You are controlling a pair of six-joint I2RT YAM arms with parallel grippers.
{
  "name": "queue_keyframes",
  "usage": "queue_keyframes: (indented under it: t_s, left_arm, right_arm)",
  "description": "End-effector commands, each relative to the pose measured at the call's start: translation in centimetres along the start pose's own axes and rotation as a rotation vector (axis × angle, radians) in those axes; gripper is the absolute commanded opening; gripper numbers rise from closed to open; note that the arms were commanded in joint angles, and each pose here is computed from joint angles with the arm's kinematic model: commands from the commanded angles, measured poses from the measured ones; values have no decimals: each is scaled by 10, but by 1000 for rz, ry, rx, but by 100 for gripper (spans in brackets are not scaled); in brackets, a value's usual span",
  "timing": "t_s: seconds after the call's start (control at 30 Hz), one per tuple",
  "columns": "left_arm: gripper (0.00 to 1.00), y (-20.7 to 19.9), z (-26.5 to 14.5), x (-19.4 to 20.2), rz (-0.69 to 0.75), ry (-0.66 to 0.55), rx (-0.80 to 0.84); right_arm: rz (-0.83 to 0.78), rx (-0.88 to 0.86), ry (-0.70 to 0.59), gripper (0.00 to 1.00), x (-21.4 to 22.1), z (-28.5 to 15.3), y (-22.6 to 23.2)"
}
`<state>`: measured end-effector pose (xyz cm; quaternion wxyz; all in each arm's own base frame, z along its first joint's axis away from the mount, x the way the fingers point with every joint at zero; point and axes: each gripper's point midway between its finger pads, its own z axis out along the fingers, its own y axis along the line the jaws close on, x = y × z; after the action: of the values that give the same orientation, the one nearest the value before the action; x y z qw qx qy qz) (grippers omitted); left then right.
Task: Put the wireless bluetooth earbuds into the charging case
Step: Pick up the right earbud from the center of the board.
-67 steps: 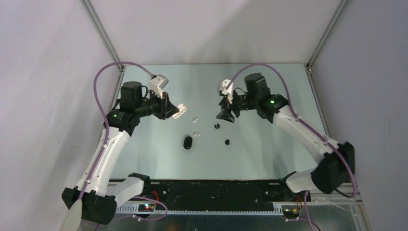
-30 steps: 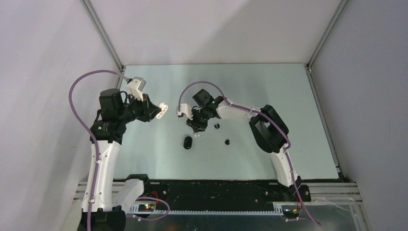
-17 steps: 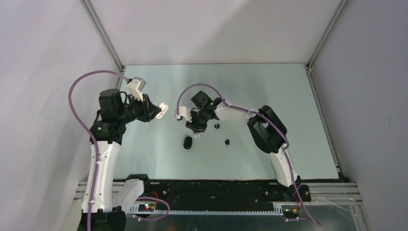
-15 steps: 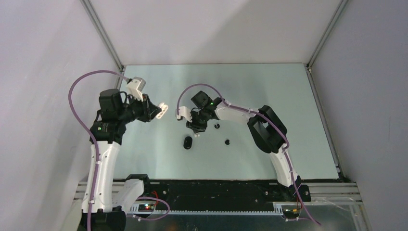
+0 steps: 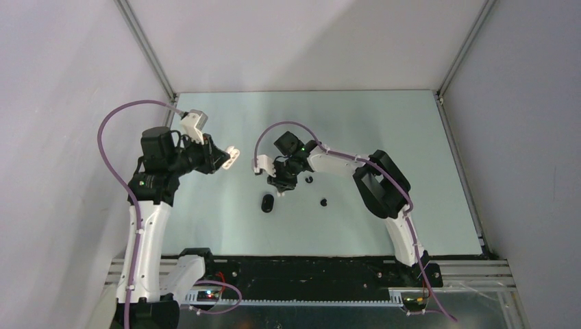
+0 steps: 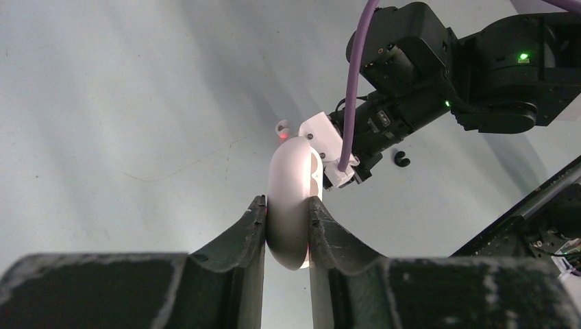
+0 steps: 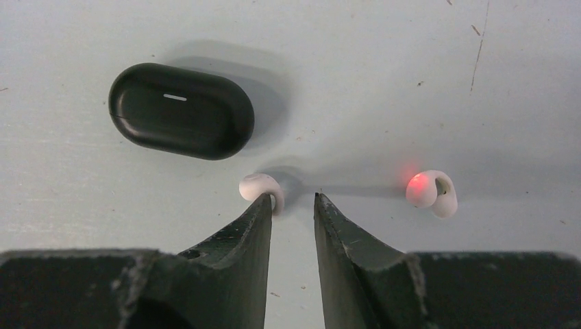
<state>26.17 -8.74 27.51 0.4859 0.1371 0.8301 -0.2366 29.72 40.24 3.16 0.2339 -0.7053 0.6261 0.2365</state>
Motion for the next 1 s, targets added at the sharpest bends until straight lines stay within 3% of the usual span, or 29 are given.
queue_keyframes:
  t_s: [0.0,0.2,0.57,0.97]
  left_arm:
    - [0,-3,-2,-5,13,-33,17]
    - [0,-4,-2,-3,13,-33,19]
    - [0,-3,-1,-2,12,-33,20]
    - [0,-4,1,-1,8,-30,30]
  right_arm:
    - [-15,-49,-5,33,-5,-10,18]
    - [-21,-120,-22,28,-8,-14,35]
    - [-36,-151,-31,3,-12,-19,43]
    - [-38,-114,-32,9,-14,-26,35]
